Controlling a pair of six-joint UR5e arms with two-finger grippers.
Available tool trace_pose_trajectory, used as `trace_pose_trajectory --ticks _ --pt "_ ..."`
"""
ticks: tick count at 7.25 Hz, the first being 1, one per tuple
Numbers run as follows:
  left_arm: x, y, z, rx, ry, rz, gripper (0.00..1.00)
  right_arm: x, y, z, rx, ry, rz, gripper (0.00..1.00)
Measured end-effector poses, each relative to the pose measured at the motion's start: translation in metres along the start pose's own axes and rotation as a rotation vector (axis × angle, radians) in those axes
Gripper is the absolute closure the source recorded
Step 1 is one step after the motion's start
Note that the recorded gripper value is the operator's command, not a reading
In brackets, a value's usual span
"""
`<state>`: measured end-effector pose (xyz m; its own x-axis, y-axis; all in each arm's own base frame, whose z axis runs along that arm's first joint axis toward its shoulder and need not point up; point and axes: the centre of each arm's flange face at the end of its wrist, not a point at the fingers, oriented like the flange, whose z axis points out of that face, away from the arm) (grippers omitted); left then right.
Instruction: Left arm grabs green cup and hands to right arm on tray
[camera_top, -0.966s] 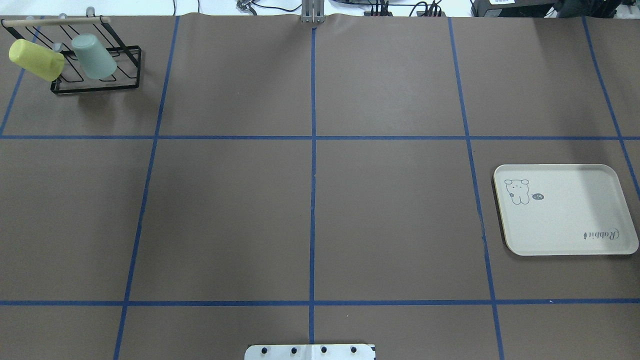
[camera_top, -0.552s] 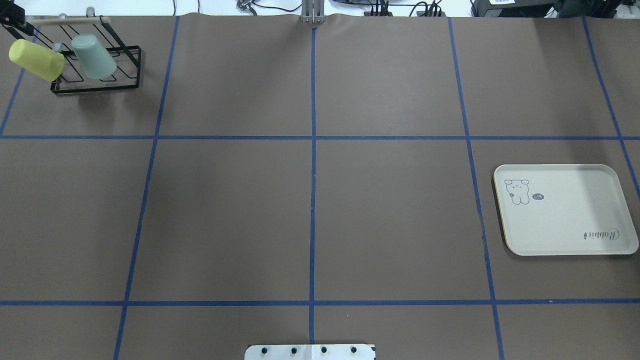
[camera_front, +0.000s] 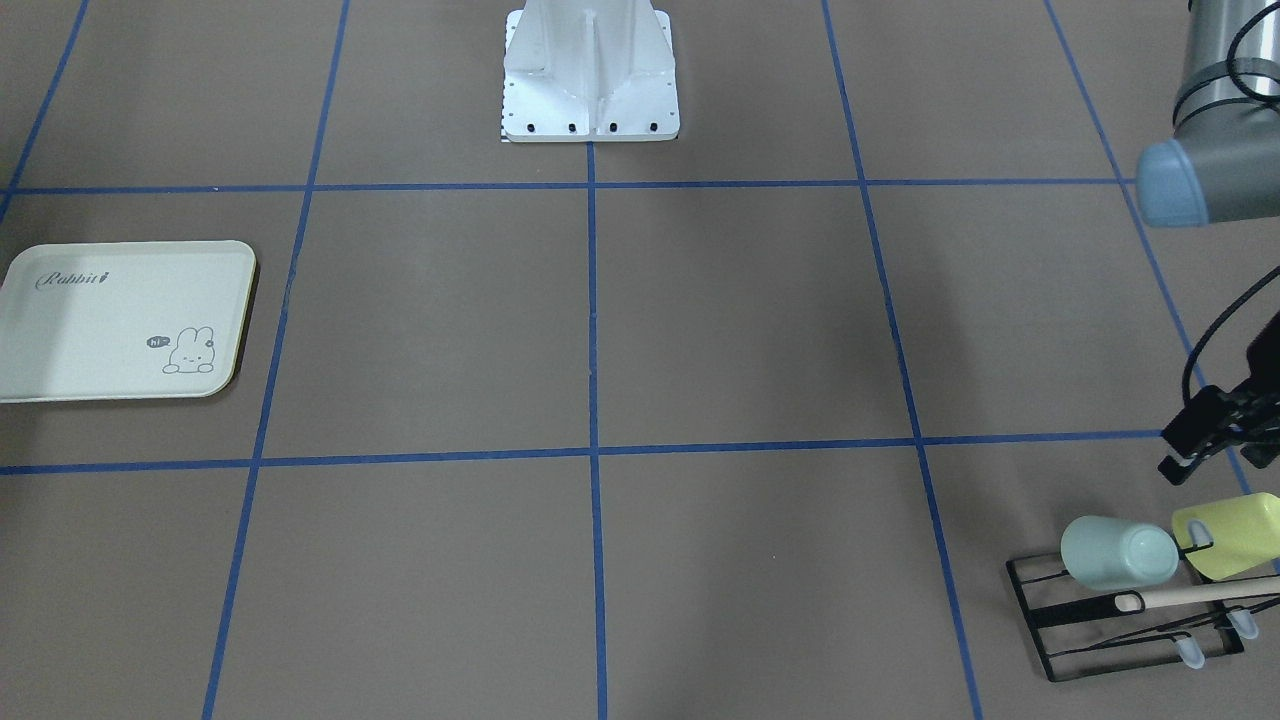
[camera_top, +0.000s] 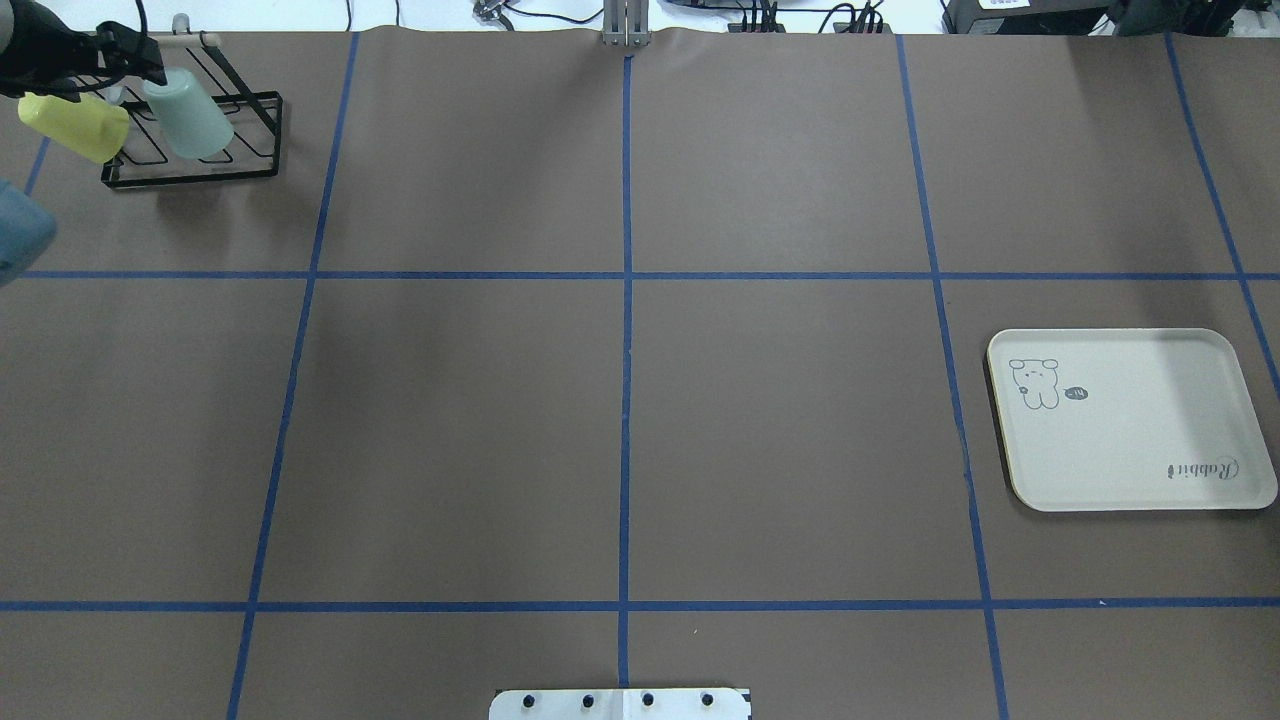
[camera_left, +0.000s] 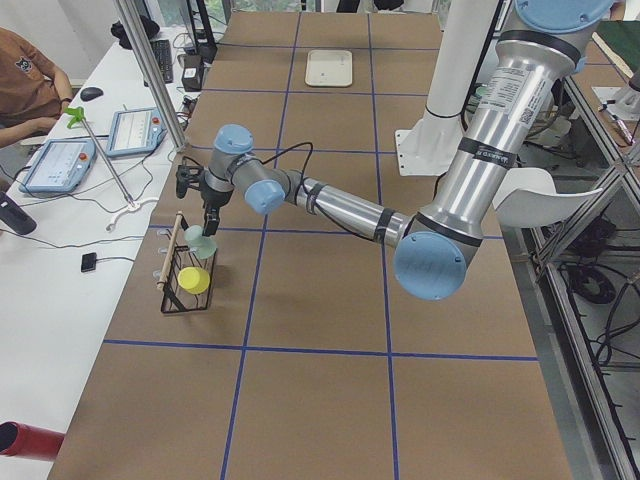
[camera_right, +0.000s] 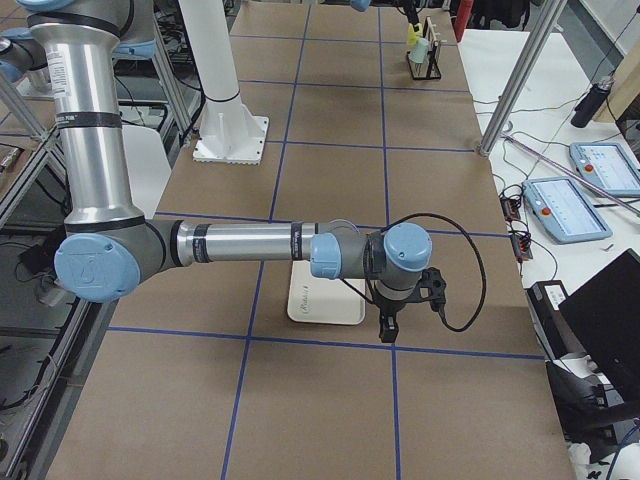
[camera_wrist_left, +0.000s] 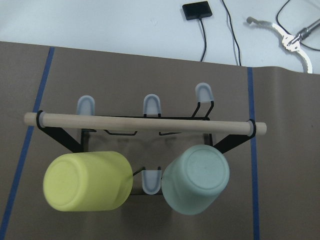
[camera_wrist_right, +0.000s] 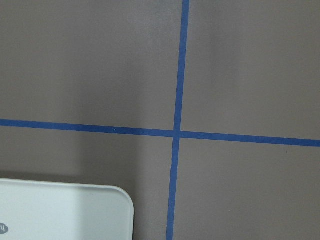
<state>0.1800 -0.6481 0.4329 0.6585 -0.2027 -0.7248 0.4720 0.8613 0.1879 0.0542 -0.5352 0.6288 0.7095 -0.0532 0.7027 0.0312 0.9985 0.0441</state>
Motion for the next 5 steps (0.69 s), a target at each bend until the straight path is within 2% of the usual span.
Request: trace_pose_trajectory --ticks 2,5 --pt "0.006 0.014 0.023 0.042 -0.058 0.003 0.0 0.0 0.0 0.001 -0.001 0.0 0.001 0.0" --pt "-0.002 0.015 0.048 0.066 -0.06 0.008 0.0 -0.001 0.0 0.0 0.0 0.0 -0.001 0.0"
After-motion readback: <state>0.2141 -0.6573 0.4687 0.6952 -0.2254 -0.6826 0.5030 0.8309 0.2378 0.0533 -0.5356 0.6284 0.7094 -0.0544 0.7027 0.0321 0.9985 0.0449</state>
